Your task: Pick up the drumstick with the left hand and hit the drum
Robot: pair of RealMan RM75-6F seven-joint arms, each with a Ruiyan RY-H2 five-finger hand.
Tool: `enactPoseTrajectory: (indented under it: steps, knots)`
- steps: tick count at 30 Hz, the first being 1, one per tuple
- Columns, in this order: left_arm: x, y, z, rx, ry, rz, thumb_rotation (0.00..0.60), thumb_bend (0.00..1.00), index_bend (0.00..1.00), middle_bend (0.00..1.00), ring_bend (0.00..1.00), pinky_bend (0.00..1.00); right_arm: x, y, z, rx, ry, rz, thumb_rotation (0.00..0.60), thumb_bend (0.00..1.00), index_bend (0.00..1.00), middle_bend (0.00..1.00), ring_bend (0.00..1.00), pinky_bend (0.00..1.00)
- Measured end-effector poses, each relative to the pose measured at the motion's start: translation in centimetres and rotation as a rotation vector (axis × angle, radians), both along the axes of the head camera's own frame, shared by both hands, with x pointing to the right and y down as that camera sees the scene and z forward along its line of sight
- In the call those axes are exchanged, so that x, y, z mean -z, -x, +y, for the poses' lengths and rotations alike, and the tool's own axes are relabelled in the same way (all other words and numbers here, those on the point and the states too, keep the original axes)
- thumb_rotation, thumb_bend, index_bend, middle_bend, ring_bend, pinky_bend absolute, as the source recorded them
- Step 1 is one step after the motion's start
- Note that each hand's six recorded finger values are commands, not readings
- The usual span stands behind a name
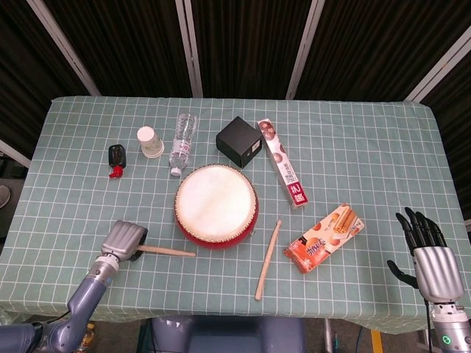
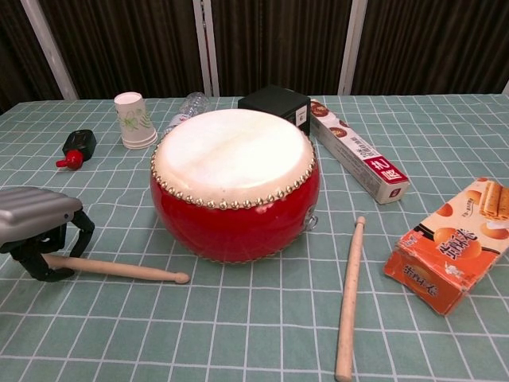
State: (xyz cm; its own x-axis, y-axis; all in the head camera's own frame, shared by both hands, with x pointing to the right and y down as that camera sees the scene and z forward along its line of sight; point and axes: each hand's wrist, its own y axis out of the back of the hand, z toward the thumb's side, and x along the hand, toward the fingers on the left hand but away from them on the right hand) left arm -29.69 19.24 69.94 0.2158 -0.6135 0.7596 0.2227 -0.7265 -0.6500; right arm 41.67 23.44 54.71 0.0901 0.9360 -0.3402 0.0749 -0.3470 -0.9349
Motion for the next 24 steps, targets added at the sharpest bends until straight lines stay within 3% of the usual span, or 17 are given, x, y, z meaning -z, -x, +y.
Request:
enactPoseTrajectory:
  steps: [24]
  knots:
    - [13.2,-1.5,-6.3,0.116,-0.236,0.319,0.600,0.44,0.78,1.00,1.00,1.00,0.0,0.1,0.1,0.002,0.001,0.007,0.600,0.25,0.00,0.00,0.00,0.12]
